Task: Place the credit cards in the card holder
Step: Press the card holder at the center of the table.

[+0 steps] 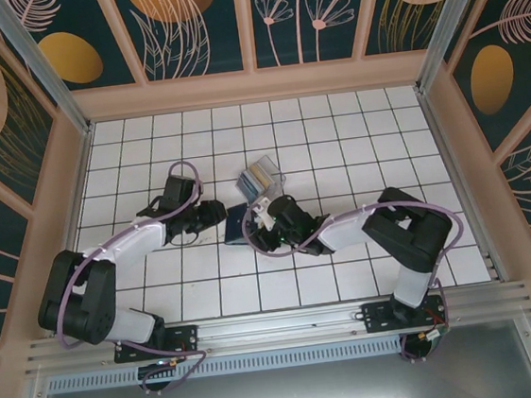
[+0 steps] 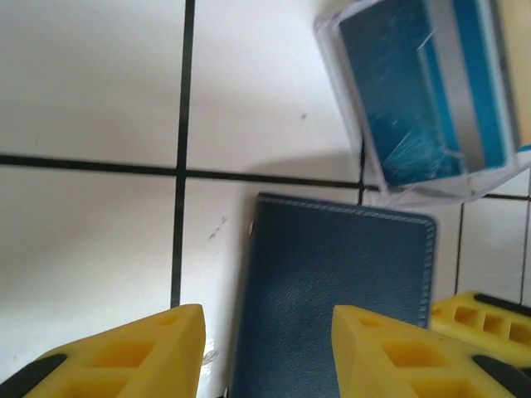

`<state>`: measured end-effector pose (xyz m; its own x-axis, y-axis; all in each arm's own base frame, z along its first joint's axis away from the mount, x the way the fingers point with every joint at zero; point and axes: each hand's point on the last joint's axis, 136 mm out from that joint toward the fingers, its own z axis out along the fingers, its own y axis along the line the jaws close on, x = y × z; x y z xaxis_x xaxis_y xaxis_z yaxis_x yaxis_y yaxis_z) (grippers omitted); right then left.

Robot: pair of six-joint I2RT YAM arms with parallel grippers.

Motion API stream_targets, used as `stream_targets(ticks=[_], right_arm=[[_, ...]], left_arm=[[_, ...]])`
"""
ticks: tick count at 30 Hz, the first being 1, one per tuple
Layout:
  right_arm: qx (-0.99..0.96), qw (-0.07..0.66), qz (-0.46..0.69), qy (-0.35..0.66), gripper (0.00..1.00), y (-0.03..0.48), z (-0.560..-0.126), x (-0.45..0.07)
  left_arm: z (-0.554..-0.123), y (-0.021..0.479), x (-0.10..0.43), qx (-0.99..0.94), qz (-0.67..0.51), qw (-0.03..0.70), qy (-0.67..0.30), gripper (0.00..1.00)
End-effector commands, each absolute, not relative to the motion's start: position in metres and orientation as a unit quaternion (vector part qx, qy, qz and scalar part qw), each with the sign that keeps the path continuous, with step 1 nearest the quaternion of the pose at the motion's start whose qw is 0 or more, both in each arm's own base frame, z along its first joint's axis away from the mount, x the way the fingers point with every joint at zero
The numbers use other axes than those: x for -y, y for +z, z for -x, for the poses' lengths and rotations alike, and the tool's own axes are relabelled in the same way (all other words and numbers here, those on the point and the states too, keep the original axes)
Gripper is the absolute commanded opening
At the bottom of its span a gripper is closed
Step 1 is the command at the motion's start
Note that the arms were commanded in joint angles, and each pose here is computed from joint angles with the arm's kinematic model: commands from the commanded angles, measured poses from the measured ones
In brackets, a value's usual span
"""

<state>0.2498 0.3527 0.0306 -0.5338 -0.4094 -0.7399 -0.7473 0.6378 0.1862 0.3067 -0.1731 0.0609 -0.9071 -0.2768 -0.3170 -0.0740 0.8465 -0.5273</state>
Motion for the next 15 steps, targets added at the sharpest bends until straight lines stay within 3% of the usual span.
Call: stream_targets(ticks=[1,6,15], right_arm=[[-0.826,0.377,0.355,0.224,0.57,0.037,-0.266,-0.361],[-0.81,0.407,0.35,0.234,0.62,0.049,-0.271,-0.367],[-0.823,0.396,0.331,0.236,0.58,0.045,-0.283,-0.377]], left_arm=[[-0.305,0.056,0.178,-0.938,0.101,0.181,-0.279,0.46],[-0.304,0.055,0.177,-0.938,0.1,0.181,-0.278,0.47],[-0.305,0.057,0.176,-0.936,0.102,0.183,-0.282,0.47]])
